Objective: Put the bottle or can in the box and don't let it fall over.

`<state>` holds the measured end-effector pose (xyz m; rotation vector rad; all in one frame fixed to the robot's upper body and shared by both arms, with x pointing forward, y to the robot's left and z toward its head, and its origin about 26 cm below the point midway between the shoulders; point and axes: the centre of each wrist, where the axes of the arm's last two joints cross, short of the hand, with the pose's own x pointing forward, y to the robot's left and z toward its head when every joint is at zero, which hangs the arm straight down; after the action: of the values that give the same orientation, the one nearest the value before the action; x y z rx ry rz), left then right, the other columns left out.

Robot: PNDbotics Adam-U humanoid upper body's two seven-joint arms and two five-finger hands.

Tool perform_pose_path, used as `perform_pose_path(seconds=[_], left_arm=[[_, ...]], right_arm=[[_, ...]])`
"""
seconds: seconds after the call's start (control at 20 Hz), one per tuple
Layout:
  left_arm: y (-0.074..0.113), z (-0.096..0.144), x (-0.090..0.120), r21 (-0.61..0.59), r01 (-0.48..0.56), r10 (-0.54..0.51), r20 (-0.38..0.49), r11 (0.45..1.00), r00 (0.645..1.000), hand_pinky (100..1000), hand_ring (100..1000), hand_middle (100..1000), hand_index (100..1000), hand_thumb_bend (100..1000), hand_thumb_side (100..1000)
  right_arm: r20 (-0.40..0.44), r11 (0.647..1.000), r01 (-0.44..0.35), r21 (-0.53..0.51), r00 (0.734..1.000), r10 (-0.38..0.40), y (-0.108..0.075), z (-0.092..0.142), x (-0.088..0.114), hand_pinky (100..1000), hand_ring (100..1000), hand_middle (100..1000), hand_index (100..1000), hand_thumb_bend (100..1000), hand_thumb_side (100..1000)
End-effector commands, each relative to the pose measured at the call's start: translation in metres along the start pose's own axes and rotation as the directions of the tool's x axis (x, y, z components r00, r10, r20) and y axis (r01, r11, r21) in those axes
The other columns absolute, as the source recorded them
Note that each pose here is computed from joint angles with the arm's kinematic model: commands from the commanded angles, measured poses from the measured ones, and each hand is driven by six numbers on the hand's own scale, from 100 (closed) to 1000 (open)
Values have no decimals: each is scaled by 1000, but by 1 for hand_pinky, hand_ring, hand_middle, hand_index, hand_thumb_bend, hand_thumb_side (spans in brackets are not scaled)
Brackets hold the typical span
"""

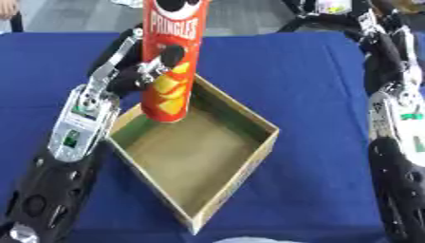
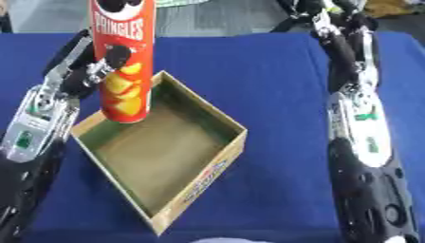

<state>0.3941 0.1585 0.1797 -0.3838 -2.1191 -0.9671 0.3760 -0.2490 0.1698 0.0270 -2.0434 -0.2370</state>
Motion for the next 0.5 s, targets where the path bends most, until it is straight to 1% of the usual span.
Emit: perform_pose_path(seconds=[0.05, 0.25, 0.35, 0.4, 0.45, 0.5], left_arm=[[10, 0, 5, -6, 53, -53, 15, 999, 998, 1000, 830, 705, 924, 270, 672], [9, 1, 3, -12, 47, -47, 4, 999, 999, 1000, 827, 699, 932, 268, 705], [9, 1, 4, -18, 46, -46, 3, 999, 999, 1000, 830, 704, 951, 294, 723], [8, 1, 4, -24, 50, -50, 3, 998, 999, 1000, 836, 713, 985, 392, 765], [8, 1, 4, -37, 57, -57, 2, 998, 998, 1000, 837, 712, 989, 432, 777], [8, 1, 4, -49, 60, -60, -4, 997, 998, 1000, 837, 709, 995, 515, 802]], right_arm=[[27, 1000, -13, 2, 1000, 13, -3, -5, 9, 777, 956, 1000, 814, 545, 361], [26, 1000, -11, 3, 1000, 10, -2, -5, 8, 777, 956, 1000, 813, 547, 359], [25, 1000, -9, 3, 1000, 9, -2, -5, 8, 777, 956, 1000, 813, 546, 359], [25, 1000, -8, 4, 1000, 8, -2, -5, 8, 777, 956, 1000, 813, 544, 360], [25, 1000, -8, 4, 1000, 8, -2, -5, 8, 777, 956, 1000, 813, 544, 360], [25, 1000, -7, 4, 1000, 7, -2, -5, 8, 777, 956, 1000, 814, 543, 360]])
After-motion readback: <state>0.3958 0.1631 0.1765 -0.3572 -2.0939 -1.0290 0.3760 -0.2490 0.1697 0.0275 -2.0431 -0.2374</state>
